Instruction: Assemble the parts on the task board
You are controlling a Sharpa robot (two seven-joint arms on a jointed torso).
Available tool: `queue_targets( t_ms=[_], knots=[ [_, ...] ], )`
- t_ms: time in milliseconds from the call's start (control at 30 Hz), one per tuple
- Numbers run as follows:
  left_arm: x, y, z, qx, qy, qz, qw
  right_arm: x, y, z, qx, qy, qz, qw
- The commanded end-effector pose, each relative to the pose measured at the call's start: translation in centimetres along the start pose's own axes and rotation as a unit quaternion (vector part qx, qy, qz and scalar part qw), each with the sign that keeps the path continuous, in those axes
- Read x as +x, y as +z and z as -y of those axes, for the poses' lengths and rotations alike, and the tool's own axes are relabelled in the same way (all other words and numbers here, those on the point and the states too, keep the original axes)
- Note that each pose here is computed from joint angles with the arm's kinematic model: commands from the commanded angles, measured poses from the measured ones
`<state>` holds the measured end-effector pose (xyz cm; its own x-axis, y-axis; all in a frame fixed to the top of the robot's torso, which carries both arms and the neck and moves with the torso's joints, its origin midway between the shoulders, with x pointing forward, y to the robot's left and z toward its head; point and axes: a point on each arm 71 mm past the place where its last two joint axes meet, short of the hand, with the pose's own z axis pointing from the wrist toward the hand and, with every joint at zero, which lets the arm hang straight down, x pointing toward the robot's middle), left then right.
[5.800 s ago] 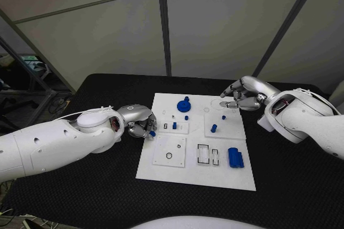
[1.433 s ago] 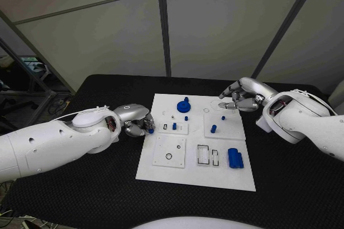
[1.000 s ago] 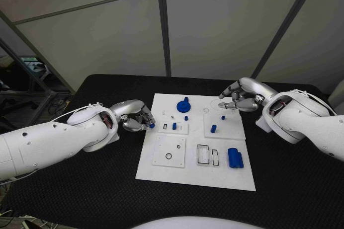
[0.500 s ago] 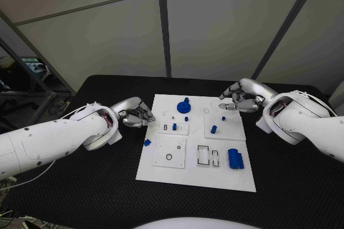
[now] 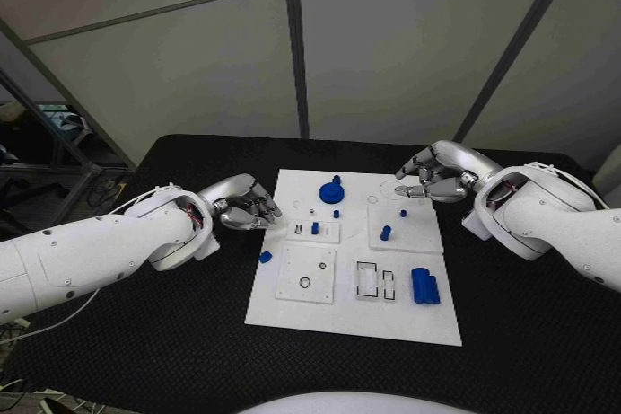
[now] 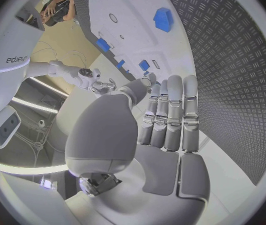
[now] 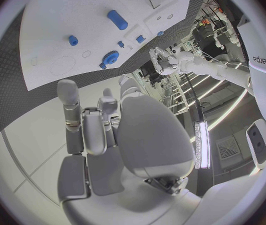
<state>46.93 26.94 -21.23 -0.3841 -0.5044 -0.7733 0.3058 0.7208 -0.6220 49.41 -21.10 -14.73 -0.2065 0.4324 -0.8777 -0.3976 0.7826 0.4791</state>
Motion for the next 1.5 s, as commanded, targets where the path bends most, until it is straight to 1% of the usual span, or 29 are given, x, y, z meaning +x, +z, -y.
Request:
queue_targets(
  t_ms=[33,167,333,533,667,833,1100,1300,1500],
  knots=[
    [0.27,-0.34,0.84,0.044,0.059,-0.016,0.997,-0.1,0.0,-0.1,-0.003,-0.002,0.003,1.0],
    [0.41,-1.25,1.07,0.066,0.099,-0.019,0.993,-0.2,-0.1,0.0,-0.002,-0.002,0.004,1.0],
    [0.9,-2.42,1.39,0.093,0.159,-0.029,0.983,-0.3,-0.2,0.1,0.0,-0.002,0.005,1.0],
    [1.59,-3.01,1.67,0.108,0.209,-0.046,0.971,-0.3,-0.2,0.1,0.001,-0.002,0.005,1.0],
    [1.92,-3.23,1.69,0.11,0.225,-0.06,0.966,-0.3,-0.2,0.2,0.001,-0.003,0.005,1.0],
    [2.17,-3.34,1.65,0.107,0.232,-0.075,0.964,-0.3,-0.2,0.2,0.002,-0.003,0.005,1.0],
    [2.55,-2.98,1.54,0.099,0.238,-0.091,0.962,-0.2,-0.1,0.2,0.001,-0.002,0.004,1.0],
    [2.74,-2.72,1.1,0.085,0.246,-0.108,0.96,-0.2,-0.1,0.1,0.0,-0.002,0.004,1.0],
    [2.8,-2.58,0.75,0.074,0.25,-0.117,0.958,-0.2,-0.1,0.1,0.0,-0.002,0.004,1.0]
  ],
)
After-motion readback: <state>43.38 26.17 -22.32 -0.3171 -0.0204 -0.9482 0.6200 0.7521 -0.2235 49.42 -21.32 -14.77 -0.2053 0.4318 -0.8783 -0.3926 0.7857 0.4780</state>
